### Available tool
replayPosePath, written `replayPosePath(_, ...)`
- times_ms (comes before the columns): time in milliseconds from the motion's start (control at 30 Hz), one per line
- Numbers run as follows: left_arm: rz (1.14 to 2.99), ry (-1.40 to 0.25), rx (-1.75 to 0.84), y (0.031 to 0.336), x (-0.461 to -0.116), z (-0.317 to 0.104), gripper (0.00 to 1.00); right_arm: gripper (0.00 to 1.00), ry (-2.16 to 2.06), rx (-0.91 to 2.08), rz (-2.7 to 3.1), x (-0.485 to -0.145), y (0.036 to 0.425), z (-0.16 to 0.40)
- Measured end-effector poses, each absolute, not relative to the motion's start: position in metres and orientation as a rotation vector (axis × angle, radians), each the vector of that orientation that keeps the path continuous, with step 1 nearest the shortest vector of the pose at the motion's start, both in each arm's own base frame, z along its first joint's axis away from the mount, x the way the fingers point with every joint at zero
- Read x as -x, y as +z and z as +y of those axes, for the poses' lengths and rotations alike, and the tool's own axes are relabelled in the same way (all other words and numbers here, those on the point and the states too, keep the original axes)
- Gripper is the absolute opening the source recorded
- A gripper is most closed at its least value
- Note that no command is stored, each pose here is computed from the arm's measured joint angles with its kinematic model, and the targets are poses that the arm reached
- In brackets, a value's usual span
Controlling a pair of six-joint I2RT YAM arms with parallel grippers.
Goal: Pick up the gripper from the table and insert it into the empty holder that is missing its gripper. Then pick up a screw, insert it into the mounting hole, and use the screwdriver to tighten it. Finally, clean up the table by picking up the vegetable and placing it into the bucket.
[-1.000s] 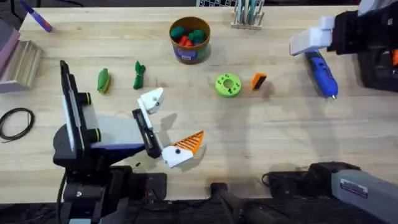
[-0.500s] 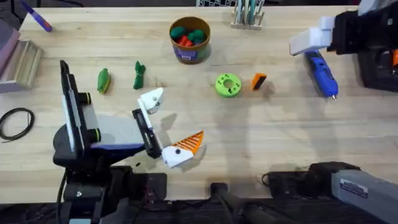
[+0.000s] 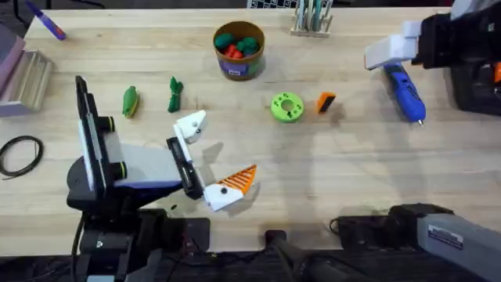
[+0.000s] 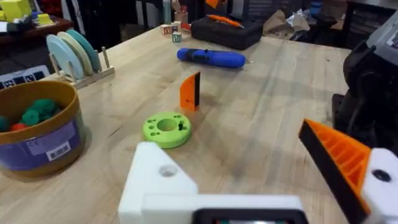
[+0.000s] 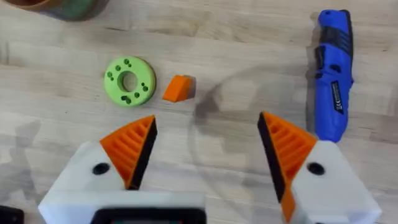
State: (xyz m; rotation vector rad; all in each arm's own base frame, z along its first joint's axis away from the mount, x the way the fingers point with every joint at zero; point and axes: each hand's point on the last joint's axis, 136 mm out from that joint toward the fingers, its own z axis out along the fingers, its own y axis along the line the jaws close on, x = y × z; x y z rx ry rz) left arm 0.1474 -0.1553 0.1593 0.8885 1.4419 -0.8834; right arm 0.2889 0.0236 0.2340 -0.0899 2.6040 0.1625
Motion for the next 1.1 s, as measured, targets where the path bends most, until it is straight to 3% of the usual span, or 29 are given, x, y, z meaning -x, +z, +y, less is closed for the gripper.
replayPosePath(1100,1.442,-0.883,-0.888,0.1593,-0.1474,-0.1553,0.986,0.992,0.172,0.093,2.599,-0.2897,0.2347,0.0248)
